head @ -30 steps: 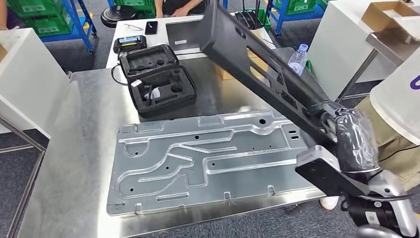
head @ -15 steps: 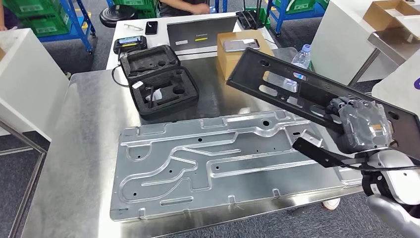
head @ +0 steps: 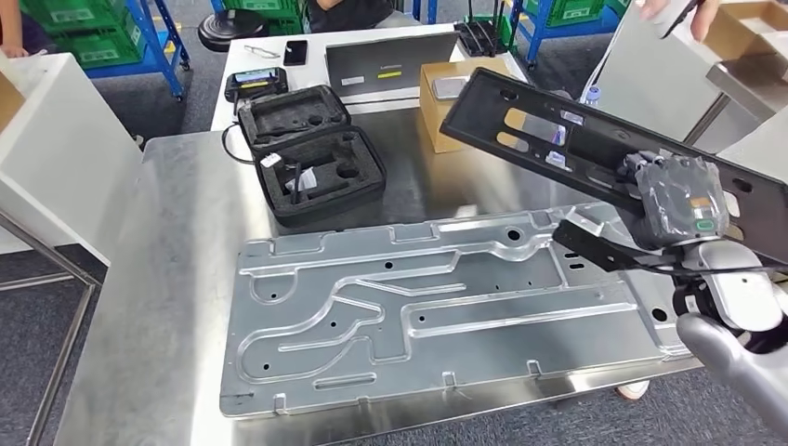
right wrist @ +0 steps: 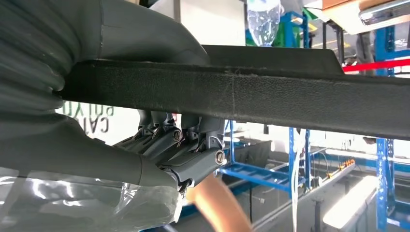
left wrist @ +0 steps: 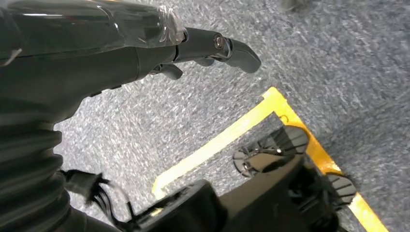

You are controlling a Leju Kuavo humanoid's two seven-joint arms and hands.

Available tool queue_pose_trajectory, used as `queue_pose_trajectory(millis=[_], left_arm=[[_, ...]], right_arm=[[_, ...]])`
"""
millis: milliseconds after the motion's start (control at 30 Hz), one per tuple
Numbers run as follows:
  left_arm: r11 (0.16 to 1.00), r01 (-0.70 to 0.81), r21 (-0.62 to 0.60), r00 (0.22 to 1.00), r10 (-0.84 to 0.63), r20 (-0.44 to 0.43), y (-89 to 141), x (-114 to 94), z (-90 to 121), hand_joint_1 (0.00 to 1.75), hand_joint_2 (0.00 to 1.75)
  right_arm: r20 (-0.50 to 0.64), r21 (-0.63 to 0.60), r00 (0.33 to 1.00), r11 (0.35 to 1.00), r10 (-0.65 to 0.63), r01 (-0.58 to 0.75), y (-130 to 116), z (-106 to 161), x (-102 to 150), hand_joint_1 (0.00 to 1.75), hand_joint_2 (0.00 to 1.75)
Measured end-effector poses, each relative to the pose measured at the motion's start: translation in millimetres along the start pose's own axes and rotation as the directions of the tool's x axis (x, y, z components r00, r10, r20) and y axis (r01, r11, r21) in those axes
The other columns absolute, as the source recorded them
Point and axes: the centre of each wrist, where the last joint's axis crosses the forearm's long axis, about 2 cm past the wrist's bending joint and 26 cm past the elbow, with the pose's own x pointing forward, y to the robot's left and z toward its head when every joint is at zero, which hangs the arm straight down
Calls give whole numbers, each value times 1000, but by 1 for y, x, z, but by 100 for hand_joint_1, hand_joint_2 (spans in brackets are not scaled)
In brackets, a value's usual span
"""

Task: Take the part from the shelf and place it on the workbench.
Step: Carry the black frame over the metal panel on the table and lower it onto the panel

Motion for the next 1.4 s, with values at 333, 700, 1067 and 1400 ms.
queue_pose_trajectory(millis=[333,700,1067,1400], left_arm=[[999,38,-8,999,-38,18,-2,8,0,0,175],[998,59,-5,998,-58,20,-4,7,0,0,175],[999,47,-3,999,-46,25,-5,9,1,0,0],[999,37,1,999,-37,-6,-8,3,2,0,0]], right_arm=[[43,27,996,997,-76,75,12,-25,33,175,175],[153,41,977,989,-147,142,13,-35,73,0,0],[280,33,940,981,-195,193,0,-36,122,0,0],[262,26,937,972,-233,235,-8,-37,130,0,0]])
